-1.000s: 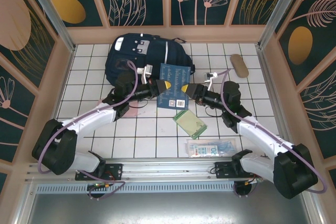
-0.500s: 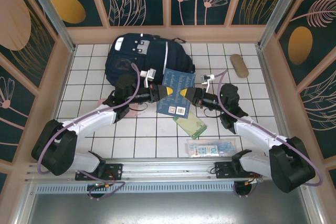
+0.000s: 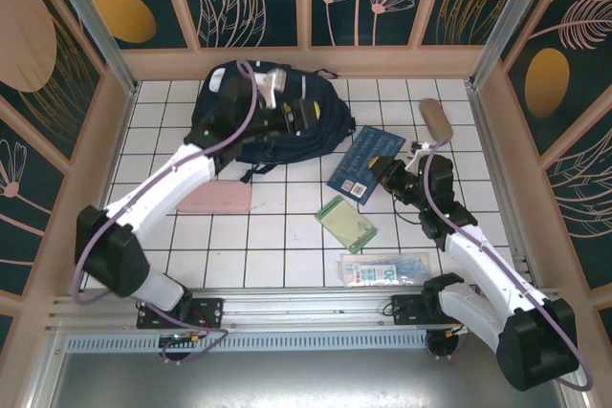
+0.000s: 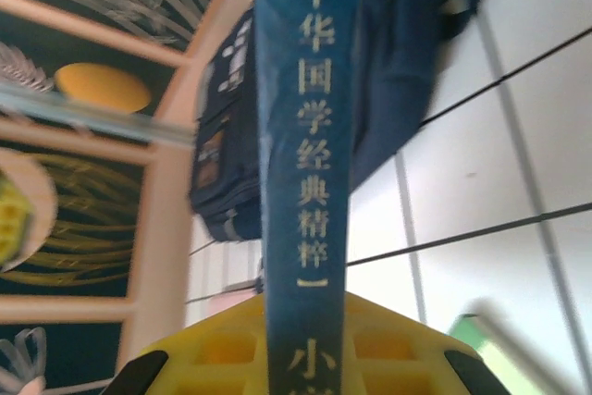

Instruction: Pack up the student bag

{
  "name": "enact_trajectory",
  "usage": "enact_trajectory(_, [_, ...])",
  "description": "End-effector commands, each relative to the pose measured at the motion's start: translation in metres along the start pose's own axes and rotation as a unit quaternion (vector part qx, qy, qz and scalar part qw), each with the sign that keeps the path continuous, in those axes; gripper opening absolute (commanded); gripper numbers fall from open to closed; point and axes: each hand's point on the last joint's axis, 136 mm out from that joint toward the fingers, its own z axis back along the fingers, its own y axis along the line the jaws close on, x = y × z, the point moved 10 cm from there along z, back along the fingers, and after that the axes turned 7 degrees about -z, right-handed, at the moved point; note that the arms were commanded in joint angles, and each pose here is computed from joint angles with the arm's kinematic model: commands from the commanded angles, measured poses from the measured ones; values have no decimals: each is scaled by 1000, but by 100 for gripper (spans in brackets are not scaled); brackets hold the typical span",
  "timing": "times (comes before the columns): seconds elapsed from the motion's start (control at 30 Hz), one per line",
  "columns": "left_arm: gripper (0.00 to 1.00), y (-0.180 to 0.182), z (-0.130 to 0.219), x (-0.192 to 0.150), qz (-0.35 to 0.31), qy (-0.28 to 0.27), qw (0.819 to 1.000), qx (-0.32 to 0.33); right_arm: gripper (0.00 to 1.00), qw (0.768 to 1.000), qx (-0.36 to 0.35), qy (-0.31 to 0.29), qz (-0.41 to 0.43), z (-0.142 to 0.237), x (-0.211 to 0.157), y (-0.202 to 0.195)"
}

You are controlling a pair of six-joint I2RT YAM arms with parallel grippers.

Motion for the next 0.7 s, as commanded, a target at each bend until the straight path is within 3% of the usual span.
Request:
enact_trajectory(0.0, [71,46,-24,-2,7,53,995,87,0,996,-54,-66,21,13,13,3])
enact_trajectory(0.17, [71,108,-69,21,43,77,988,126,0,996,-43,-70,30,15,19,8])
enact_trajectory(0.33, [71,148,-109,35,48,81,988,124,0,996,-40,-71,44,14,23,14])
enact_trajectory(0.67, [64,195,-163,15,98,81,988,83,0,996,-31,-61,56,9,27,17])
